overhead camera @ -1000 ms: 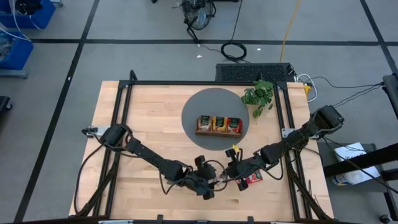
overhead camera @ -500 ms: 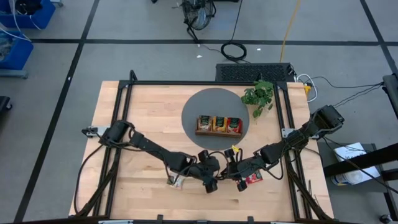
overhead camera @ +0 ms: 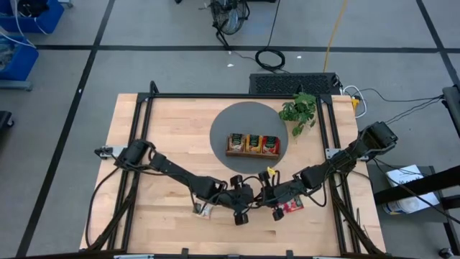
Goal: Pick & Place Tea
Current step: Put the brown tea bag into the left section of the wooden organizer
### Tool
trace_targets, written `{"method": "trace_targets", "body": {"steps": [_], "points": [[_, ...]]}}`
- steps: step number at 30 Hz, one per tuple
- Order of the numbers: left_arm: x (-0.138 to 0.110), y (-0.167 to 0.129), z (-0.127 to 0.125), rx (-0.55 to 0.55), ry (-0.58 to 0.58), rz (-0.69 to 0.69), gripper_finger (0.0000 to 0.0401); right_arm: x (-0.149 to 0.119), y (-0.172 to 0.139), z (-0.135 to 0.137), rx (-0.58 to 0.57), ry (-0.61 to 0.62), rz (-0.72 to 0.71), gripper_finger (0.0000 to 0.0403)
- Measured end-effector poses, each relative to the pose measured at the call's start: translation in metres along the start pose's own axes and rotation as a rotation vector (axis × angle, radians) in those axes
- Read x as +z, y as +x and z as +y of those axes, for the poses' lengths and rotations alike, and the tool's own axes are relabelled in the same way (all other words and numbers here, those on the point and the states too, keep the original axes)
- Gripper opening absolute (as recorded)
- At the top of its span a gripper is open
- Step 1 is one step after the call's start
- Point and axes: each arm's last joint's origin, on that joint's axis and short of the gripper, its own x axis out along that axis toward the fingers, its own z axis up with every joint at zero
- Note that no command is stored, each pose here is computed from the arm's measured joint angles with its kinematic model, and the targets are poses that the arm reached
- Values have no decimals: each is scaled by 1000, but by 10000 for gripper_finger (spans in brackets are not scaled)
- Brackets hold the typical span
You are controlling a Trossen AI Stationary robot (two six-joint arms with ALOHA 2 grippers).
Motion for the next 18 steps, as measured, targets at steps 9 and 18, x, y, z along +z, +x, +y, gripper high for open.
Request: {"method": "trace_targets", "body": {"steps": [9, 18], "points": [[-6, -4, -10, 45, 63, -3, 6, 6, -3, 0, -2, -34, -47, 10], [-14, -12, -28, 200, 147, -83, 4, 25, -29, -3, -14, 39, -160, 126]]}}
